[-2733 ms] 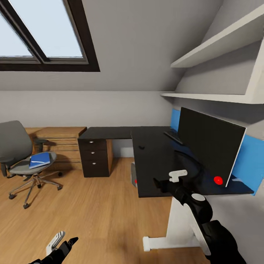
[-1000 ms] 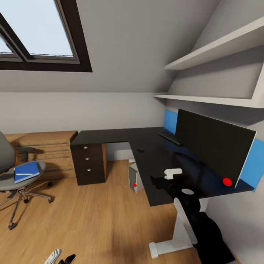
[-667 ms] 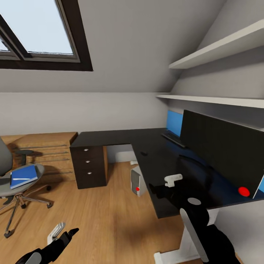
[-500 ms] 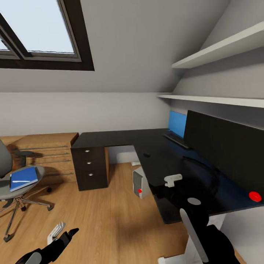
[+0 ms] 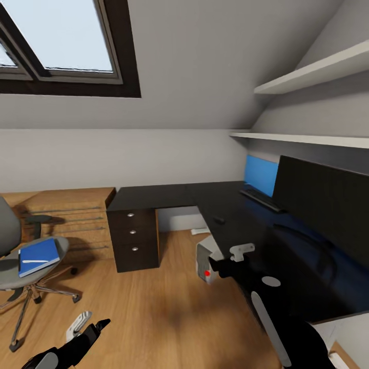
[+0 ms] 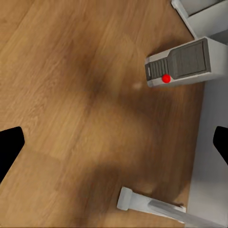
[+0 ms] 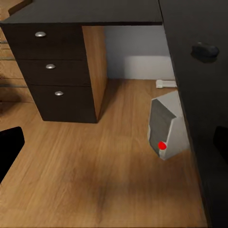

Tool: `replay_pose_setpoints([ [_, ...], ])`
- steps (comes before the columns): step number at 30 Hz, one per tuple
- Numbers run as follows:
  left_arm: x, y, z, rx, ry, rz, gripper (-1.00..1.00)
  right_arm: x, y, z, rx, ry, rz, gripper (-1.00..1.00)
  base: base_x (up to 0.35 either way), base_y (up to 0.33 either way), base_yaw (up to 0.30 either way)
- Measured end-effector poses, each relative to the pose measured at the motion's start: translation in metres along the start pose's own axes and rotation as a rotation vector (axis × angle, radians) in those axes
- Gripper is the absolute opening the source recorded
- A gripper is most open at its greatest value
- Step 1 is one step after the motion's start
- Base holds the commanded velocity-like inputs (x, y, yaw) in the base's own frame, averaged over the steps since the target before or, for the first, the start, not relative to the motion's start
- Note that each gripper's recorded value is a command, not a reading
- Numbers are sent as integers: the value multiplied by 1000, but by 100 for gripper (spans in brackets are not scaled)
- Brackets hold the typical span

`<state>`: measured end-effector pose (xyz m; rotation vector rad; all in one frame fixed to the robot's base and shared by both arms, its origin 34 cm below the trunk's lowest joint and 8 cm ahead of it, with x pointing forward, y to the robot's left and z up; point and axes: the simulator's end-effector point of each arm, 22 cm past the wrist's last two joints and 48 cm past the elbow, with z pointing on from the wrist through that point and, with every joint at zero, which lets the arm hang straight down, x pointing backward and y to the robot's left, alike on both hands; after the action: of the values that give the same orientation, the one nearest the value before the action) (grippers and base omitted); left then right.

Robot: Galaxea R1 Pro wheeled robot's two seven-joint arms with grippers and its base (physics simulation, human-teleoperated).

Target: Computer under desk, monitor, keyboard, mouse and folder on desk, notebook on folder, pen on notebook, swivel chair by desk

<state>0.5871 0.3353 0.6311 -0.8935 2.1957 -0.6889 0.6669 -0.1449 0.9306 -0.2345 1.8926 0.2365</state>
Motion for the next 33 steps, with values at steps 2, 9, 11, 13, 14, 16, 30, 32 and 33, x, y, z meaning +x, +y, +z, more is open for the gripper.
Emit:
replay_pose_setpoints([
  [2,0,0,0,0,0,0,100,0,0,0,0,0,0,100,105,302,0],
  [9,0,0,0,0,2,0,100,0,0,0,1,0,-1,100,31,312,0],
  [11,0,0,0,0,2,-1,100,0,0,0,1,0,-1,100,5,316,0],
  [13,1,0,0,0,2,-1,100,1,-1,0,2,1,-1,100,3,316,0],
  [14,1,0,0,1,2,-1,100,1,-1,1,3,2,-1,100,2,316,0],
  [16,1,-1,1,1,2,-1,100,4,-1,1,4,10,0,100,60,309,0],
  [30,4,-4,2,5,5,5,100,166,-5,31,4,374,7,100,193,159,0],
  [32,4,-4,2,6,4,4,100,170,-2,31,-2,384,1,100,40,22,0],
  [33,5,-4,2,6,5,3,100,172,0,31,-6,387,-5,100,29,13,0],
])
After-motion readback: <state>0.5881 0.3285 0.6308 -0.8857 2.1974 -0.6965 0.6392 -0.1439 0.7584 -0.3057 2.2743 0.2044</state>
